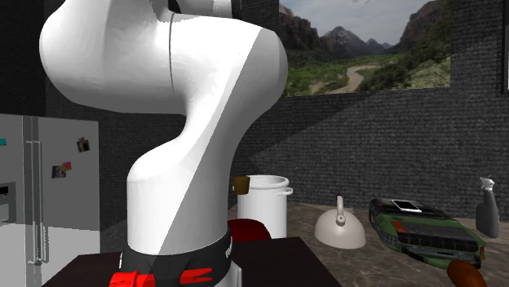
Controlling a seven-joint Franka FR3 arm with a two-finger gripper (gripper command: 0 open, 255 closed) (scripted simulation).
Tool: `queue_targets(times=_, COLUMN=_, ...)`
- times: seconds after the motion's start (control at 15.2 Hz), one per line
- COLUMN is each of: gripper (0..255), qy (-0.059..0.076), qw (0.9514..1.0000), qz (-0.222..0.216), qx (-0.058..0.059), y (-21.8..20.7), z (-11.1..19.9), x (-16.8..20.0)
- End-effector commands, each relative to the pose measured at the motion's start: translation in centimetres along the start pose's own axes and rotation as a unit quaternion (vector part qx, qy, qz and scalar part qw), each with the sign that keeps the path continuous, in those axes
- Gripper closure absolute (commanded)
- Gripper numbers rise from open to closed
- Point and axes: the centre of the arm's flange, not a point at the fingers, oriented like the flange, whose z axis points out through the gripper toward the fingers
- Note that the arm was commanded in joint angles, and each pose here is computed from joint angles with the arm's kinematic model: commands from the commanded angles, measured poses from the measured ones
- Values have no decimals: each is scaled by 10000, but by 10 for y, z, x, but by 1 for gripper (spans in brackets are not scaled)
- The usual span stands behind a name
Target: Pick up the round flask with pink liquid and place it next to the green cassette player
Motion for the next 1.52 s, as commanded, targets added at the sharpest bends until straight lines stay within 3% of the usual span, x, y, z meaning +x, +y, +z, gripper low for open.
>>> queue_targets(times=0.0, gripper=0, qy=-8, qw=10000, qz=-29, qx=-29, y=7, z=26, x=11)
queue_targets(times=0.79, gripper=0, qy=-124, qw=9996, qz=-180, qx=-184, y=51, z=158, x=80)
queue_targets(times=1.45, gripper=0, qy=-124, qw=9996, qz=-180, qx=-184, y=52, z=198, x=79)
